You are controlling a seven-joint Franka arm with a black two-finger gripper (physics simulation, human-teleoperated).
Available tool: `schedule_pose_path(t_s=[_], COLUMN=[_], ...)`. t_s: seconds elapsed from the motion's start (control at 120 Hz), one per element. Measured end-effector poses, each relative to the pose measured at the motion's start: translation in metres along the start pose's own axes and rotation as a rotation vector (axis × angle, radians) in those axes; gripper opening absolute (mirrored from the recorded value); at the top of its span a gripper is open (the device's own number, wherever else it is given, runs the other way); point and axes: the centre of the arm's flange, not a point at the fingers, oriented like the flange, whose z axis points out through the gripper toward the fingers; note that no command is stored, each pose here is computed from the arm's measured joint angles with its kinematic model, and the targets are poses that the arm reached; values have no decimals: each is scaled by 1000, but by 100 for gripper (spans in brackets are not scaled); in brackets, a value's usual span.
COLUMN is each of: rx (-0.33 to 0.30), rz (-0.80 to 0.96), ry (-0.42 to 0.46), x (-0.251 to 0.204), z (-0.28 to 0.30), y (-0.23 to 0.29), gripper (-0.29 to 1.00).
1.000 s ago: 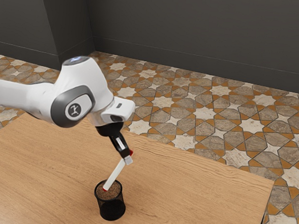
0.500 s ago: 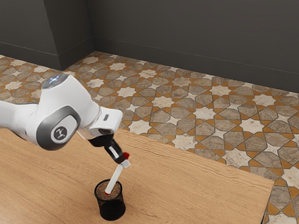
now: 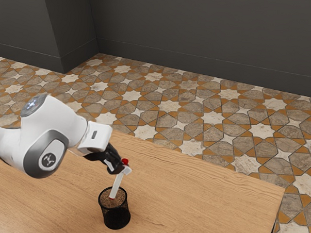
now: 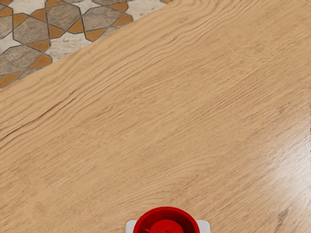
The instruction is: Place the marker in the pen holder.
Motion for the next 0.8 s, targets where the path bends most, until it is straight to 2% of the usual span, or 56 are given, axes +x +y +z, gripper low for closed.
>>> schedule_pose_path(t_s=[0.592, 0.8], rx=[5, -5], rz=[113, 137], ry=[48, 40], x=[-8, -7], z=[-8, -7], y=[10, 13], gripper=[-7, 23])
